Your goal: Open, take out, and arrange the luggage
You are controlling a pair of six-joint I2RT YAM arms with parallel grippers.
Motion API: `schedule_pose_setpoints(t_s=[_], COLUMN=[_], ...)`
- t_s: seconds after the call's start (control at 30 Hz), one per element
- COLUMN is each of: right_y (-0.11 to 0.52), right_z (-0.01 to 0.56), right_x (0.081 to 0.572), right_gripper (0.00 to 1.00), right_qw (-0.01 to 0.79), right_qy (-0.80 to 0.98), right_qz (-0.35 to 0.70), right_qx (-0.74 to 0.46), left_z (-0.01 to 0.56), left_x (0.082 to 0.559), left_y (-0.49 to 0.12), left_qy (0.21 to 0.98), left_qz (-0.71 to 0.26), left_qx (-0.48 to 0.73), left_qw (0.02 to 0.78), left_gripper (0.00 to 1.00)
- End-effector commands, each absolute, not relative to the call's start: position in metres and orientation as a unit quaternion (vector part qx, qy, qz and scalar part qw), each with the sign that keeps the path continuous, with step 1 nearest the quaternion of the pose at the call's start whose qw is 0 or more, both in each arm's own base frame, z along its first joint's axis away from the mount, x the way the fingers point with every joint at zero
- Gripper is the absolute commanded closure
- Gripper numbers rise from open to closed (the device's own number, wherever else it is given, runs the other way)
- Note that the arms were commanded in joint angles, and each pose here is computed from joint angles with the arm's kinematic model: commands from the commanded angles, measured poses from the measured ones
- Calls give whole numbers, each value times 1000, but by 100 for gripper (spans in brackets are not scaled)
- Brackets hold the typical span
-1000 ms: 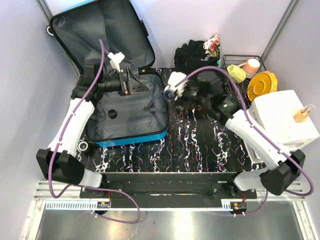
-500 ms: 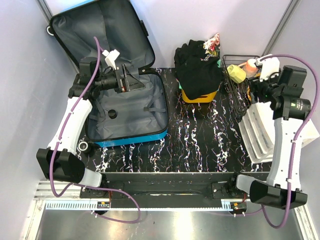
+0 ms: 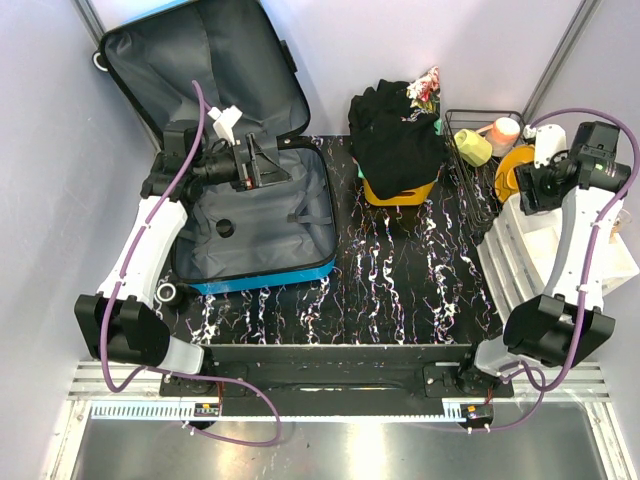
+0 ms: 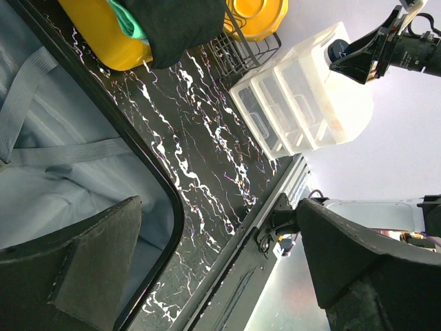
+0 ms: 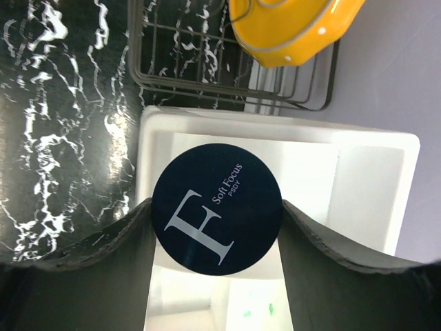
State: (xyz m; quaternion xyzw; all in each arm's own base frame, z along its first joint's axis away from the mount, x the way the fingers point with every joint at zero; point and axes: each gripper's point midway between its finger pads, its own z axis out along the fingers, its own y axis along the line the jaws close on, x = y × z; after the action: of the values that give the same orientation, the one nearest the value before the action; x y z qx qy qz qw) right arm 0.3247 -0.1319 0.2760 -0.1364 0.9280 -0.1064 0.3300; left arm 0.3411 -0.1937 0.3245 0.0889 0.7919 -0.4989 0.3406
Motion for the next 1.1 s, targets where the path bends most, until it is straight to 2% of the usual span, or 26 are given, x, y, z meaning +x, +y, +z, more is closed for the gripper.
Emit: schedule_pose_setpoints(t_s=[0.0,0.3,0.6,0.7,0.73,0.83,0.9,0.97,1.07], right_y=[-150,-174,-194,-199,-202,-208,-209,-209,-208], right_z=[293,281,273,271,272,271,272,275,282], right_x=[322,323,329,332,332,332,333,334,336], right_gripper=[57,57,56,52,47,42,28,19,11], right_qw=[328,301,308,305,303,297,300,304,314], right_qy=[921,930,927,927,926,925,924,922,919], right_qz=[-154,-165,-168,-171,-177,-188,-191,-192,-194], right_qx=[-141,-135,-136,-139,-140,-143,-142,-142,-141], left_z=[343,347,347,347,348,345,344,341,336], left_x=[340,345,359,365,366,369,370,370,370], left_y=[-193,-195,-197,-197,-197,-195,-195,-193,-189], left_qy=[774,775,781,782,783,788,790,794,798], left_qz=[-498,-501,-498,-495,-493,-485,-481,-476,-467], left_qx=[111,116,116,117,118,117,121,119,118], left_qw=[376,367,358,360,360,360,362,361,362], left_gripper=[1,1,1,1,1,1,1,1,1])
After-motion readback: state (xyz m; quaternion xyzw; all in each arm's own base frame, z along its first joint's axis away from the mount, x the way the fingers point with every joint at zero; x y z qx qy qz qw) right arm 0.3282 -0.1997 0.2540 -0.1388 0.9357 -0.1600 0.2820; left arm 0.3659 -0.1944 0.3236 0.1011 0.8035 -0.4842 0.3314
